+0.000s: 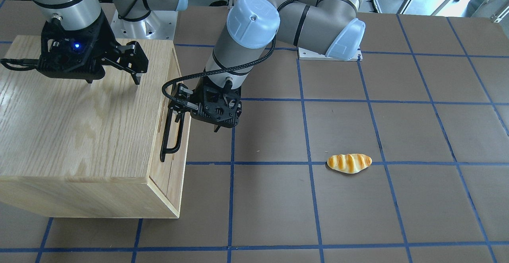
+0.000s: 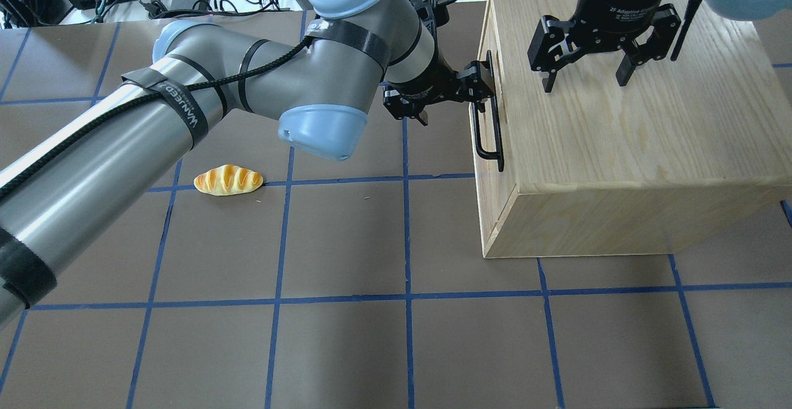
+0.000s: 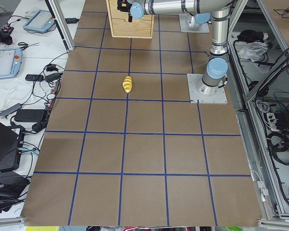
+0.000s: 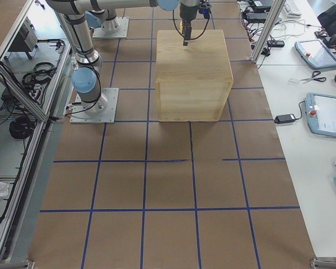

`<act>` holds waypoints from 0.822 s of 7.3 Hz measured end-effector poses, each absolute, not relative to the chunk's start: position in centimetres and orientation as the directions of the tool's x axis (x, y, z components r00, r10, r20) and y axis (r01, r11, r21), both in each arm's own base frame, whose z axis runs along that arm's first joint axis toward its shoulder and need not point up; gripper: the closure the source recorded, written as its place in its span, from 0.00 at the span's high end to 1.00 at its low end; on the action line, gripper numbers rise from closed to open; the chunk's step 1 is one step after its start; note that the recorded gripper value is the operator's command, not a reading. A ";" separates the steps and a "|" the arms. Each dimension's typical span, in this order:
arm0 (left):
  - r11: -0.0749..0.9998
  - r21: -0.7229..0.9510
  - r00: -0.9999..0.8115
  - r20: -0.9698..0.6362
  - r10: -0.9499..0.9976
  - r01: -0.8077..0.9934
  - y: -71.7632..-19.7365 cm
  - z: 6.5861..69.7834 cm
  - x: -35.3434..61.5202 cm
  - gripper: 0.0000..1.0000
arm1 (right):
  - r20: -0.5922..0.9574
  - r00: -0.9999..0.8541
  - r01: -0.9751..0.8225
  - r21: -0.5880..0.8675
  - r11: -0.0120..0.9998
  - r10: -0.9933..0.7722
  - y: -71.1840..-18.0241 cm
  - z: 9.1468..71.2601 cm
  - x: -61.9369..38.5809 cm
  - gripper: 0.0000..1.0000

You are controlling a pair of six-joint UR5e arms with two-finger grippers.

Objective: Open upper drawer

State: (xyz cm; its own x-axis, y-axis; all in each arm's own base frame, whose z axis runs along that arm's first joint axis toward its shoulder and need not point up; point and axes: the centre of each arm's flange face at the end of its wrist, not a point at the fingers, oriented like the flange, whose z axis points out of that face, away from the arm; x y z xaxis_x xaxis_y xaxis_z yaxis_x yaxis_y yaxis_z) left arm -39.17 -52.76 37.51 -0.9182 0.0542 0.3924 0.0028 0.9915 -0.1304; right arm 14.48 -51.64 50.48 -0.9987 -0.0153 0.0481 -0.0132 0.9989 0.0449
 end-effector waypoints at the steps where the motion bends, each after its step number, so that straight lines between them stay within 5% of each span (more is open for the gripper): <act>1: 0.990 -0.139 -0.925 0.376 0.057 0.004 -52.9 37.4 -39.0 1.00 | 0.048 -0.999 -0.013 0.045 0.999 -0.015 -51.6 50.5 14.5 1.00; 6: 0.975 -0.220 -0.953 0.288 0.091 0.027 -53.4 38.3 -37.9 1.00 | 0.048 -0.999 -0.012 0.045 0.999 -0.015 -51.6 50.5 14.5 1.00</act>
